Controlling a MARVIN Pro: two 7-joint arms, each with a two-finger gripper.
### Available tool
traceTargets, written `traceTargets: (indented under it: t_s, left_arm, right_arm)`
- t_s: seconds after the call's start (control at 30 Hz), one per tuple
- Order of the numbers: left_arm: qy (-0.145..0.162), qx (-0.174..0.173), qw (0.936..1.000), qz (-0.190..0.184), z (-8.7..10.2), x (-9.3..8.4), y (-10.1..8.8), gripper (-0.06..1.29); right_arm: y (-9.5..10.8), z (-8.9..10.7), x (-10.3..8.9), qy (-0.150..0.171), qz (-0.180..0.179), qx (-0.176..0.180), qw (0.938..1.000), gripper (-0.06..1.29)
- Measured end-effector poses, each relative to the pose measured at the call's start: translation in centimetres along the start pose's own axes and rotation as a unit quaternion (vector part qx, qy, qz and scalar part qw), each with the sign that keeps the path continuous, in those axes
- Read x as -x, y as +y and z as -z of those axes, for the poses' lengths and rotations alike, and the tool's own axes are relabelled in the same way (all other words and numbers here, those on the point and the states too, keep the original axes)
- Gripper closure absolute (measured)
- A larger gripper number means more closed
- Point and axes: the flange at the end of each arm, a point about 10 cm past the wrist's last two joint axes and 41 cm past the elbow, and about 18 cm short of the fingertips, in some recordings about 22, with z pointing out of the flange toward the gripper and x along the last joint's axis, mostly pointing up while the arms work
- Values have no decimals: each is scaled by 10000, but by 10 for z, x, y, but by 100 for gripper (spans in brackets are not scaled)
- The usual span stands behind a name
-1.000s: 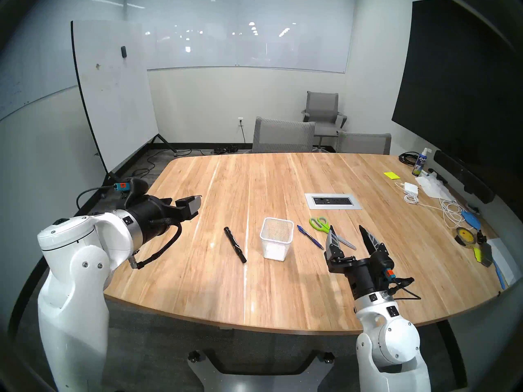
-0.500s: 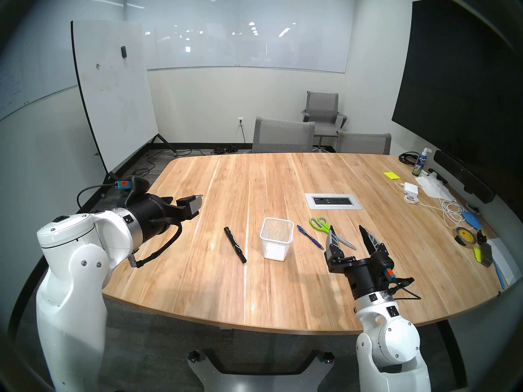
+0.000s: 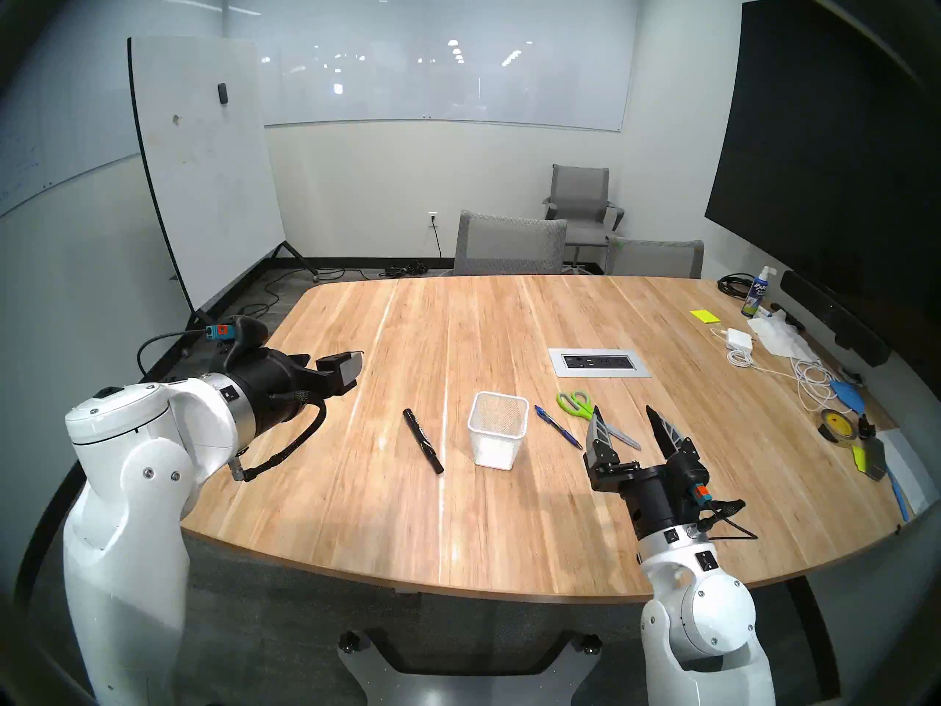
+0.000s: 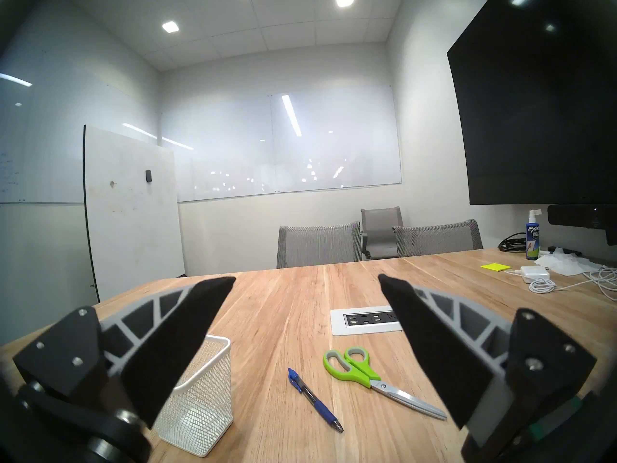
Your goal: Place the pen, the marker, and the scissors into the pen holder
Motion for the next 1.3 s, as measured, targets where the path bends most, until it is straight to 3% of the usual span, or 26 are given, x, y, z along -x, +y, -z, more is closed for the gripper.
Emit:
traceTargets:
  t_s: [0.73, 0.97, 1.3]
  left_arm:
    - [-68, 110, 9999, 55, 0, 1, 2, -4]
    - [-332, 227, 9991, 128, -3, 17, 10, -4]
    - [-760, 78, 9969, 171, -7, 43, 17, -4]
  right_arm:
    - [0, 0, 0, 0, 0, 0, 10000, -2]
    - [0, 0, 0, 0, 0, 0, 10000, -2]
    - [0, 0, 0, 0, 0, 0, 10000, -2]
